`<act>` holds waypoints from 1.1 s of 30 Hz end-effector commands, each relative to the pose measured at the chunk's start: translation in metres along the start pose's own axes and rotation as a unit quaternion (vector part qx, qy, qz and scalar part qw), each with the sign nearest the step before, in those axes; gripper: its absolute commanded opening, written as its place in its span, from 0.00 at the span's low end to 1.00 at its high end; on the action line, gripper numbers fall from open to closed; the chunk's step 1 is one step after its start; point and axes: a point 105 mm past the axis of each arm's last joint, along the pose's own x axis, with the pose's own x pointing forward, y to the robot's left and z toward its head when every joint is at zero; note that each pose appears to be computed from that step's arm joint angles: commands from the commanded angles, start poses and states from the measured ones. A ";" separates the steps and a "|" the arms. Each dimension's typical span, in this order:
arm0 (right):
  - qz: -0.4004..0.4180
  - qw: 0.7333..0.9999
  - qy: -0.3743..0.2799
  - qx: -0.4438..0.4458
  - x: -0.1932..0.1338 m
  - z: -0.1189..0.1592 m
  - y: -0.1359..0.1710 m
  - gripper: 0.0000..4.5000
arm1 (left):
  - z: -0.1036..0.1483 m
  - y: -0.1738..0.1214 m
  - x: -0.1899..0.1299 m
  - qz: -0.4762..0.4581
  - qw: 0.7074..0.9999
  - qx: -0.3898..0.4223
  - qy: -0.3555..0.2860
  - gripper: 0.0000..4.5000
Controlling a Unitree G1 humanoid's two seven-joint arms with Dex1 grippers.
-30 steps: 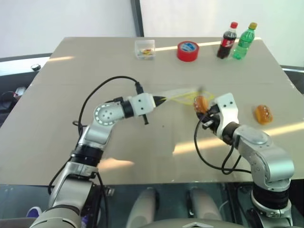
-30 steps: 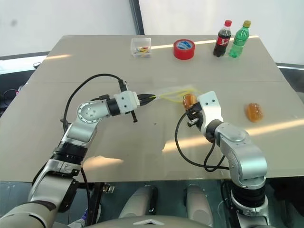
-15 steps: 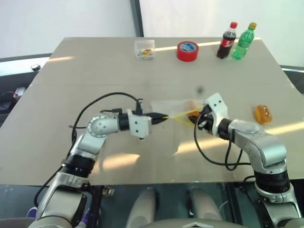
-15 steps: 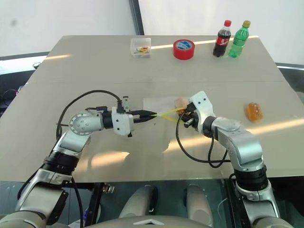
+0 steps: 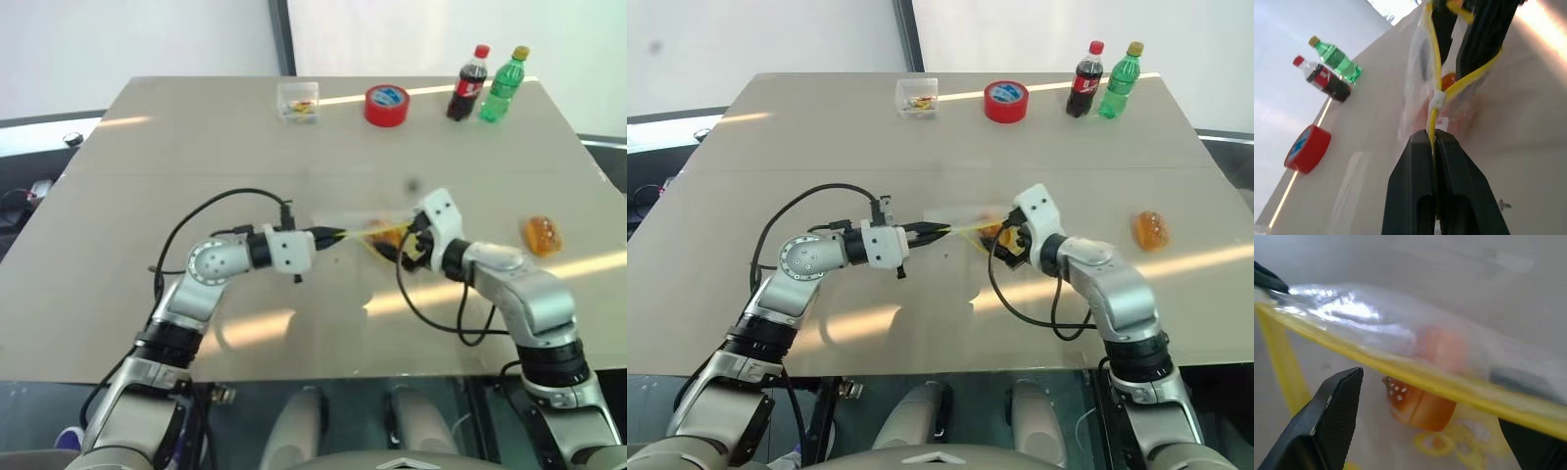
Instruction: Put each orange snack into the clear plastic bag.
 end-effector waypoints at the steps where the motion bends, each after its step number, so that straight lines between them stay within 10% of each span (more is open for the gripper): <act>1: -0.001 0.999 -0.041 -0.017 -0.034 0.018 0.001 0.92 | 0.002 0.020 -0.001 0.049 0.999 -0.009 0.014 0.00; 10: -0.101 0.992 -0.079 -0.021 -0.079 0.024 -0.031 0.92 | 0.007 0.037 0.008 0.082 0.996 -0.014 0.034 0.00; 19: -0.040 0.996 -0.018 -0.080 -0.008 0.013 -0.009 0.92 | 0.051 0.039 0.028 0.057 0.993 0.099 -0.028 0.00; 33: -0.082 0.963 -0.120 -0.228 0.058 0.086 -0.034 0.92 | 0.054 0.090 0.010 0.124 0.973 0.195 0.015 0.00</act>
